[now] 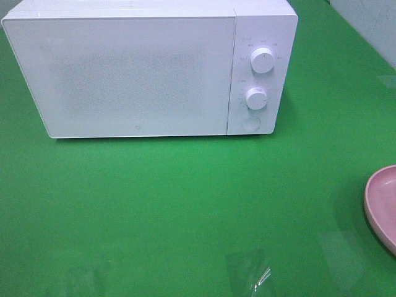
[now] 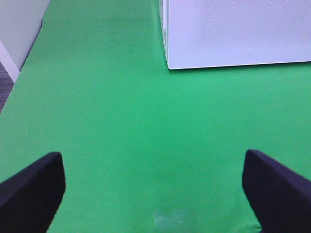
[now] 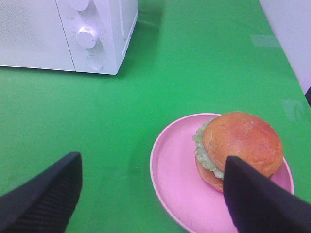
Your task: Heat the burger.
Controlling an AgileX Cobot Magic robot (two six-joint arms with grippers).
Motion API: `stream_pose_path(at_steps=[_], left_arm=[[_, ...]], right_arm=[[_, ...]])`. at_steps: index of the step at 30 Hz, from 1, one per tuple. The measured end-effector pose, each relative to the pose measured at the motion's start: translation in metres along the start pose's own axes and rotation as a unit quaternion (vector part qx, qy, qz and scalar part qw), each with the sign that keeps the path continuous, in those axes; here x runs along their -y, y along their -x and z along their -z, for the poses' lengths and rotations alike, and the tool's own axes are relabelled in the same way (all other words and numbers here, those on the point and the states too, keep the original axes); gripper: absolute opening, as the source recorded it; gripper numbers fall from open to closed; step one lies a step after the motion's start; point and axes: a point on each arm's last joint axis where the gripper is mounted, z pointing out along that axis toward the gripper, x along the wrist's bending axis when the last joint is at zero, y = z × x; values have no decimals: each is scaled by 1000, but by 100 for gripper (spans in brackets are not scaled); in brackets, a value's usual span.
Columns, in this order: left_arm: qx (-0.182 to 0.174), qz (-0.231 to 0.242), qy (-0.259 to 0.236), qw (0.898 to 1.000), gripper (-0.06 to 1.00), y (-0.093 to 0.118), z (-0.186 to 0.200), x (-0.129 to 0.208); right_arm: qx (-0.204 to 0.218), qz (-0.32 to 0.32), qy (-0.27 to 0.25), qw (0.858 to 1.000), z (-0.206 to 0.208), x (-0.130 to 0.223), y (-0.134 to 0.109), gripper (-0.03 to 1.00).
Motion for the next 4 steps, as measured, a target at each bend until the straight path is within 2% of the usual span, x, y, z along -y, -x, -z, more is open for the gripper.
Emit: stream_pose_path(at_steps=[4], left_arm=[[-1,0,0,1000,90,0,0,0]], right_arm=[[0,0,0,1000,0,0,0,76]])
